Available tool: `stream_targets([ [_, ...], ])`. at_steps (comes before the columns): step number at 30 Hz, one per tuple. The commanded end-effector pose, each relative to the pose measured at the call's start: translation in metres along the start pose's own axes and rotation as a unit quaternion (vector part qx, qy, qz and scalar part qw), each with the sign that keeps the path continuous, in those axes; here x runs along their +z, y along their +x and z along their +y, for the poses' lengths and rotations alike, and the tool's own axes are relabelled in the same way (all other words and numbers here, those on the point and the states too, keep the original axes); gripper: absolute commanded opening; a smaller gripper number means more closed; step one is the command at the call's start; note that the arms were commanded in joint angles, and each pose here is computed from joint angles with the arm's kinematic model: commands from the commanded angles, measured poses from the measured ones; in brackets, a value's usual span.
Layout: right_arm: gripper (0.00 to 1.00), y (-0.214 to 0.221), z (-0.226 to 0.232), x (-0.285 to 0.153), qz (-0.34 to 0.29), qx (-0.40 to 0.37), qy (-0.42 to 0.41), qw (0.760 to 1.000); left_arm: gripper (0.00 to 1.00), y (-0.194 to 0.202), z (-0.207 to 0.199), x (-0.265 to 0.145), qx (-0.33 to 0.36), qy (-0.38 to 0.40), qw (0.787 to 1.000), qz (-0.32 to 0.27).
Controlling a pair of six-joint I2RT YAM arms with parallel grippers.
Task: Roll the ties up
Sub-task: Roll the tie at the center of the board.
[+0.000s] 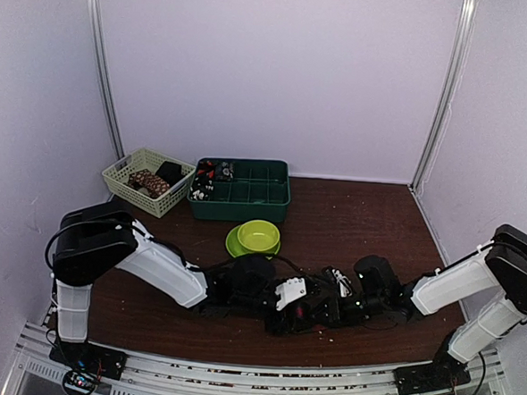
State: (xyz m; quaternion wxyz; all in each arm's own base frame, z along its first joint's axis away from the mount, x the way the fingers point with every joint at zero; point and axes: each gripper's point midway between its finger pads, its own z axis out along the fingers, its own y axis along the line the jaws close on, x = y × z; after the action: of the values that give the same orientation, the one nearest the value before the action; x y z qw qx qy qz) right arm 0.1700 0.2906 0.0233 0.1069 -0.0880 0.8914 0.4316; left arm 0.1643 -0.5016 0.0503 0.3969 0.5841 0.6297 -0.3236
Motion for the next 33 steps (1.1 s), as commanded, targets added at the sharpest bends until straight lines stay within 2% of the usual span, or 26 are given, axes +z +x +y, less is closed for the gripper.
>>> stream_targets([
  [1,0.0,0.046,-0.053,-0.004,0.069,0.044,0.101,0.992,0.64,0.02,-0.006,0.008,-0.002,0.016,0.999,0.029],
  [5,0.0,0.045,-0.05,-0.006,0.067,0.043,0.095,0.992,0.47,0.037,-0.01,0.004,-0.02,0.018,0.999,0.041],
  [17,0.0,0.037,-0.035,-0.01,0.055,0.038,0.075,0.995,0.55,0.057,-0.011,0.002,-0.035,0.013,0.997,0.067],
  [19,0.0,0.037,-0.034,-0.009,0.056,0.039,0.073,0.995,0.5,0.057,-0.012,0.003,-0.034,0.016,0.997,0.068],
  [21,0.0,0.039,-0.032,-0.009,0.059,0.039,0.065,0.995,0.39,0.058,-0.011,0.004,-0.032,0.016,0.997,0.07],
  [22,0.05,0.038,-0.031,-0.01,0.059,0.036,0.061,0.996,0.33,0.059,-0.012,0.004,-0.032,0.017,0.997,0.071],
  [24,0.2,0.032,-0.03,-0.015,0.047,0.037,0.058,0.997,0.23,0.06,-0.013,0.003,-0.029,0.02,0.997,0.066],
  [25,0.25,0.027,-0.029,-0.019,0.037,0.04,0.052,0.997,0.19,0.061,-0.014,0.001,-0.029,0.02,0.997,0.063],
  [26,0.26,0.02,-0.028,-0.023,0.023,0.043,0.046,0.998,0.17,0.062,-0.016,0.0,-0.031,0.022,0.997,0.061],
  [30,0.26,0.003,-0.021,-0.031,-0.008,0.043,0.031,0.999,0.13,0.062,-0.017,-0.003,-0.04,0.028,0.998,0.048],
  [33,0.22,0.002,-0.02,-0.026,-0.003,0.044,0.028,0.999,0.13,0.059,-0.013,-0.006,-0.057,0.033,0.997,0.029],
])
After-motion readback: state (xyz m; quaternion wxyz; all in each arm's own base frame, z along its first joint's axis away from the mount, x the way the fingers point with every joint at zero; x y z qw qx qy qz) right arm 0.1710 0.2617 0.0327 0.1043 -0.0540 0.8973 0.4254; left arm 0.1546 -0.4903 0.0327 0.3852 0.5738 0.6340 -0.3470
